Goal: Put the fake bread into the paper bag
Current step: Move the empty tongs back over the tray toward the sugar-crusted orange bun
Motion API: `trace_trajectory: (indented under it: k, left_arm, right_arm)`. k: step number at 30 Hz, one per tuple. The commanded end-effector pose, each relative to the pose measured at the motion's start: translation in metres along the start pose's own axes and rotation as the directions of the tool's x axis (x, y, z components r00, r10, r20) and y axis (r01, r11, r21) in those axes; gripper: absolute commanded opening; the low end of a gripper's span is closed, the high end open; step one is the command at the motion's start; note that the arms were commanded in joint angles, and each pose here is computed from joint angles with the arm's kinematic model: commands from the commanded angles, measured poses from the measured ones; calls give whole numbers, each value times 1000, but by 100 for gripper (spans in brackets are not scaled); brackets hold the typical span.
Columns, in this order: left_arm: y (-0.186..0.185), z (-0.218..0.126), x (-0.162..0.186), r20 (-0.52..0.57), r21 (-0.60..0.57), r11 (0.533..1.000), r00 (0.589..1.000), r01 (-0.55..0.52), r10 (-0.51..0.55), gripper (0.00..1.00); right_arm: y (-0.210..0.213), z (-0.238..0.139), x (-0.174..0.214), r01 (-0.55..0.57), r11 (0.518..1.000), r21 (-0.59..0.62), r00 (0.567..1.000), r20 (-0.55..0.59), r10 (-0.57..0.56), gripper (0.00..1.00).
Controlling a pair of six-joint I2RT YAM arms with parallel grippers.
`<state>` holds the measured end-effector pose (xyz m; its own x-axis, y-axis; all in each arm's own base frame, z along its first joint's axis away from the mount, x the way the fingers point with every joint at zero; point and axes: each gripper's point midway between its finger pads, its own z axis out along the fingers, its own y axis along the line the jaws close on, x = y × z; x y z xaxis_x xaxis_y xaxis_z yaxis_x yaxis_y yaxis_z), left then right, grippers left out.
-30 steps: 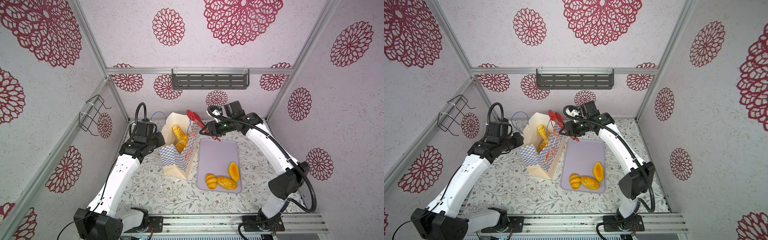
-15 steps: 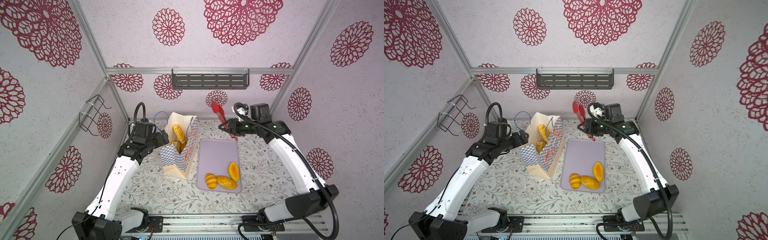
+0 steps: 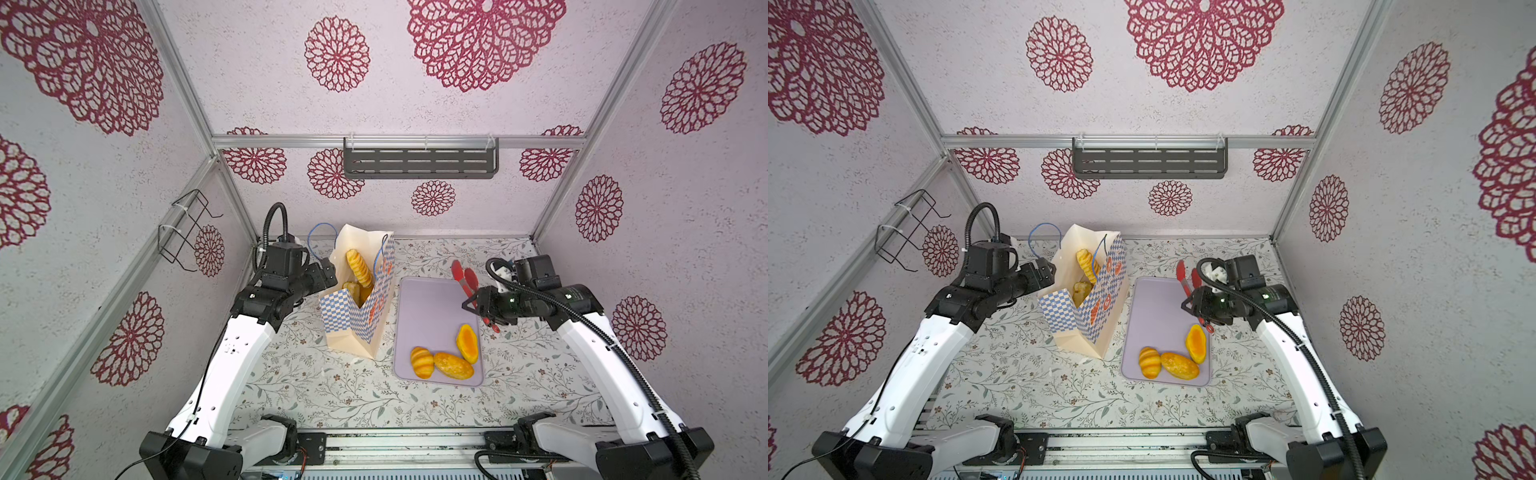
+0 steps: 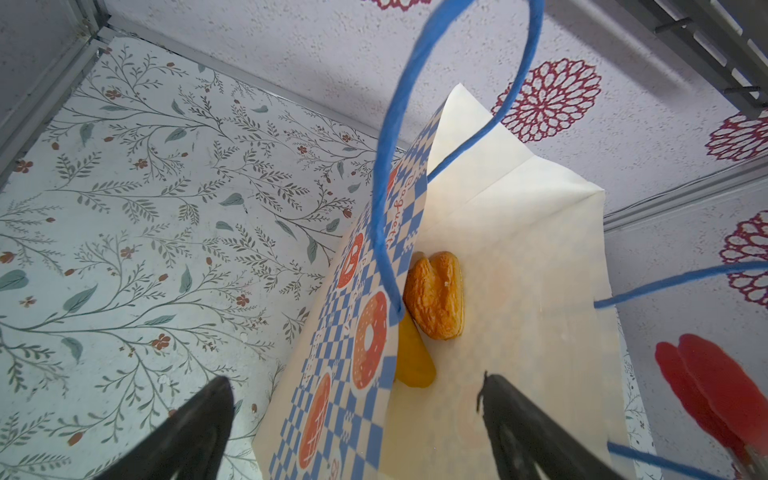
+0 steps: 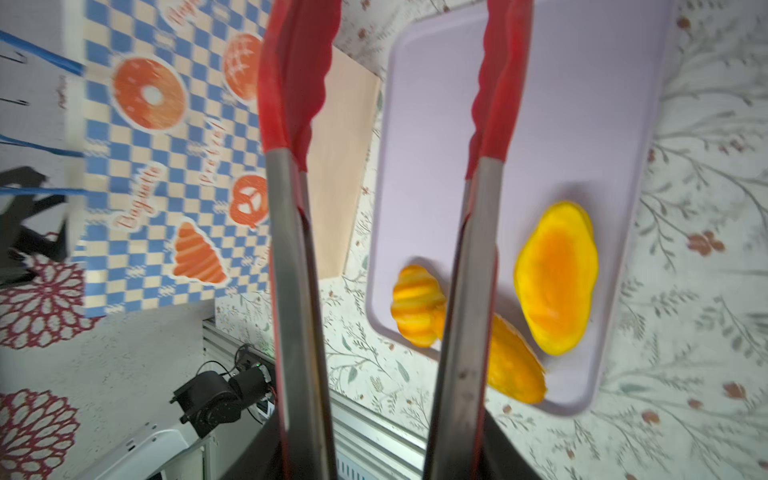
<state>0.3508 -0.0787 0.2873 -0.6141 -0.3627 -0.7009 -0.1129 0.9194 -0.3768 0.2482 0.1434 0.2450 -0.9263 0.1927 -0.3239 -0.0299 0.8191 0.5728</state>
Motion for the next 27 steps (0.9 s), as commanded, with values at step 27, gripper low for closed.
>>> trace_trajectory:
  k: [27]
  left_arm:
    - [-3,-4,6,41,66,998,999,-5,3,98]
  right_arm:
    - [-71,23,115,-45,971,237,944,-309,119,57]
